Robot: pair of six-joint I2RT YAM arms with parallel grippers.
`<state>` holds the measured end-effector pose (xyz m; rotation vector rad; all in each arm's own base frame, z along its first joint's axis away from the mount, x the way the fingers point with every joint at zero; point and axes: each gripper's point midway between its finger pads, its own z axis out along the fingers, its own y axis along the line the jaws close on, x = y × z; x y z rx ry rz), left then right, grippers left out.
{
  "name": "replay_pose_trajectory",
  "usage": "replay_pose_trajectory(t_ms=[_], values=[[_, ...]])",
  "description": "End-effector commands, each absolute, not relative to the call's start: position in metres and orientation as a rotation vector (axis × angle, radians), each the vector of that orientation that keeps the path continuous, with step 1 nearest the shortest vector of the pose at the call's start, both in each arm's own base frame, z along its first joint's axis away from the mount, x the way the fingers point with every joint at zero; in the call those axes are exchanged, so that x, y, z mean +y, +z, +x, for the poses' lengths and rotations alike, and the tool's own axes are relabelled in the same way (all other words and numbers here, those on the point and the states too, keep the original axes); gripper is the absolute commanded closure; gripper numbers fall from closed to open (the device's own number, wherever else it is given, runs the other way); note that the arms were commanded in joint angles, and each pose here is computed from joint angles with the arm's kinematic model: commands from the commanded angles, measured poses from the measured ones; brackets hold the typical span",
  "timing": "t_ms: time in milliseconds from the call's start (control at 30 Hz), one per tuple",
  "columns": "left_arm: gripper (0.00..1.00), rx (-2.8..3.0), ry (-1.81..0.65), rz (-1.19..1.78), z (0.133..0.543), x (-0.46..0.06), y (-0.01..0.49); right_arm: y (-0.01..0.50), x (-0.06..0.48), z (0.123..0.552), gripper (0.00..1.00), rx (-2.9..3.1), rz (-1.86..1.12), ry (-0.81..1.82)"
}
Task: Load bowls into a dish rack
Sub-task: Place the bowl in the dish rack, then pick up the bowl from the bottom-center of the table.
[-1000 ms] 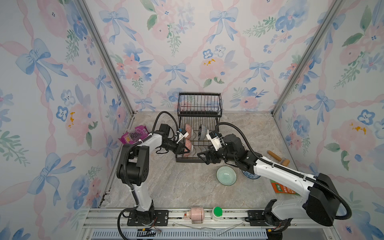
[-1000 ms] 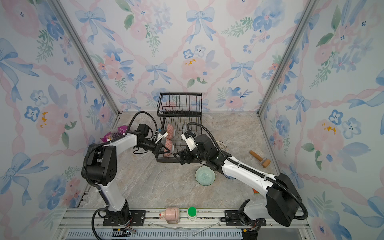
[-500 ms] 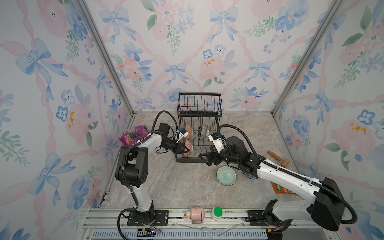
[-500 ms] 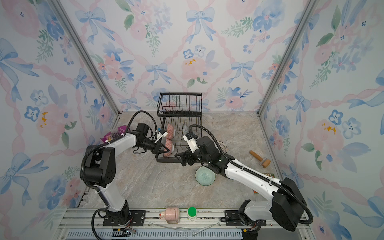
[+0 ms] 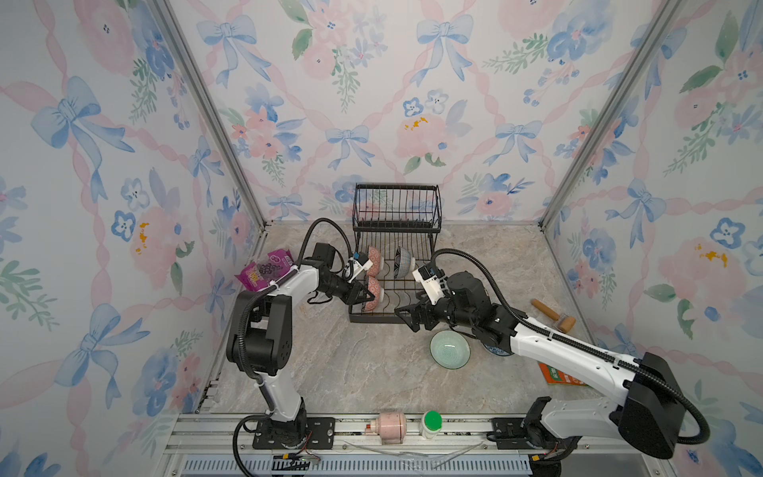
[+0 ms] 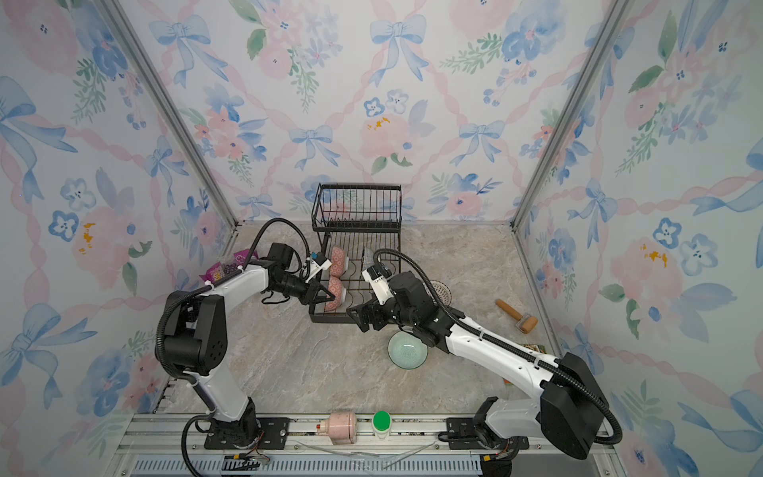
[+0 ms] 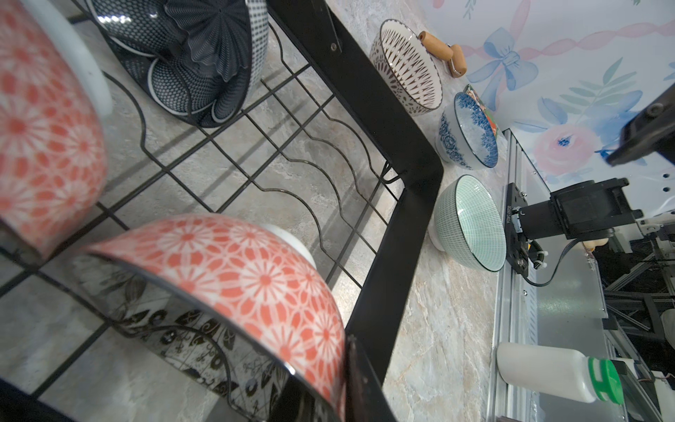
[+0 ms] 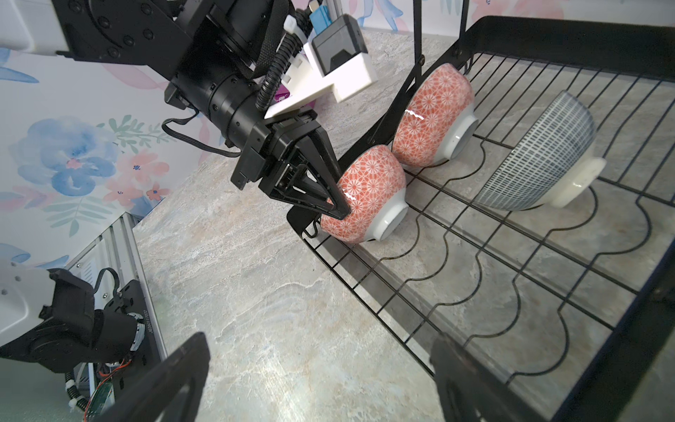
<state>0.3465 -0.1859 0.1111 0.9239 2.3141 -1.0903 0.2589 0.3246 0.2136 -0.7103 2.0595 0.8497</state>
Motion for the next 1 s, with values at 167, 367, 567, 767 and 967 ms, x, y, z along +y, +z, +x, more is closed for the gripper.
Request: replay_pose_trajectory(t_ms=[167, 367, 567, 767, 967], values=[[0.81, 2.291, -1.021, 0.917, 0.347, -0.178, 0.128, 0.216, 0.332, 0.251, 0.04, 2.05, -0.743, 0.84], [0.81, 2.3, -0.965, 0.904, 0.348, -0.174, 0.133, 0.215, 0.334, 0.246, 0.04, 2.064, -0.746, 0.815], [0.81, 2.295, -0.886, 0.885, 0.348, -0.167, 0.146, 0.21, 0.329, 0.248, 0.04, 2.128, -0.678, 0.749], [0.8, 2.282, -0.782, 0.854, 0.35, -0.158, 0.164, 0.212, 0.32, 0.246, 0.04, 2.162, -0.59, 0.694], [0.79, 2.231, -0.691, 0.822, 0.35, -0.153, 0.195, 0.207, 0.324, 0.235, 0.04, 2.219, -0.563, 0.622]])
